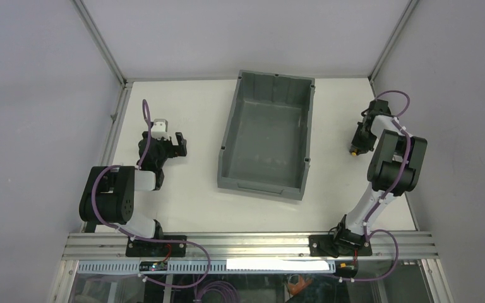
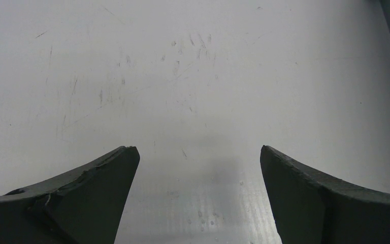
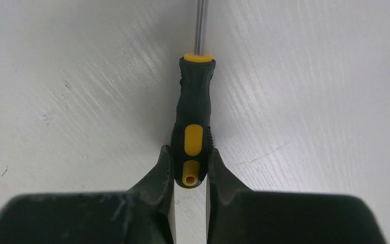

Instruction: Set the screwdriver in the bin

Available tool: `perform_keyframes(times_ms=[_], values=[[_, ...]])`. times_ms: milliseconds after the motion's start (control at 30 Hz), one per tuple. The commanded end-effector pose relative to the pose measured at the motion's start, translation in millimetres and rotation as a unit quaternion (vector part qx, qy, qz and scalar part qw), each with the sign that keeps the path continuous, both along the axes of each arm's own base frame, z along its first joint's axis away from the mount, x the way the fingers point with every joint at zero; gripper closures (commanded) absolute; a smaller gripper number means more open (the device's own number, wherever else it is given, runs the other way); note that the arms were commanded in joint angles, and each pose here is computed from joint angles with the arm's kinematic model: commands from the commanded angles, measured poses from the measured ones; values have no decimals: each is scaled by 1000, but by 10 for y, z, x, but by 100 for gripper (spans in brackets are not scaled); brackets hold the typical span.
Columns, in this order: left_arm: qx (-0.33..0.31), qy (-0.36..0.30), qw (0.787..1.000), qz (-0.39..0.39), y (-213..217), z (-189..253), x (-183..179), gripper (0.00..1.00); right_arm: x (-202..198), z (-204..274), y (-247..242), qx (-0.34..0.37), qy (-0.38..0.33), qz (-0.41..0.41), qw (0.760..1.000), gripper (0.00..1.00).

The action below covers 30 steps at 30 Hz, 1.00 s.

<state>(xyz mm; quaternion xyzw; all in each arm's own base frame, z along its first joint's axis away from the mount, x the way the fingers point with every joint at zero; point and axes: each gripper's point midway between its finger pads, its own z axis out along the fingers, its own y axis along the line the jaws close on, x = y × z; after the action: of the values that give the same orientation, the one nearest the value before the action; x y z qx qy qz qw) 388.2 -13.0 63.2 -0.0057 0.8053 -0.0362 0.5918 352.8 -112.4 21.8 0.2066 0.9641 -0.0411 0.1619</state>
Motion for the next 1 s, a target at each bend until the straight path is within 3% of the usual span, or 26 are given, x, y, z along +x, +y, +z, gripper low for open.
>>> perform_keyframes(times_ms=[0, 367, 567, 767, 967], values=[[-4, -28, 1000, -10, -53, 161, 45, 0, 61, 198, -60, -13, -30, -1, 999, 99], [-4, -28, 1000, -10, -54, 162, 46, 0, 8, 1303, -63, -34, -80, -7, 996, 100], [-4, -28, 1000, -10, -52, 161, 46, 0, -93, 1980, 153, -10, -119, -29, 992, 94], [-4, -28, 1000, -9, -51, 164, 46, 0, -54, 2655, 869, 2, -184, 39, 982, 90], [-4, -28, 1000, -9, -49, 163, 47, 0, 57, 2977, 1915, 47, -235, 129, 962, 89]])
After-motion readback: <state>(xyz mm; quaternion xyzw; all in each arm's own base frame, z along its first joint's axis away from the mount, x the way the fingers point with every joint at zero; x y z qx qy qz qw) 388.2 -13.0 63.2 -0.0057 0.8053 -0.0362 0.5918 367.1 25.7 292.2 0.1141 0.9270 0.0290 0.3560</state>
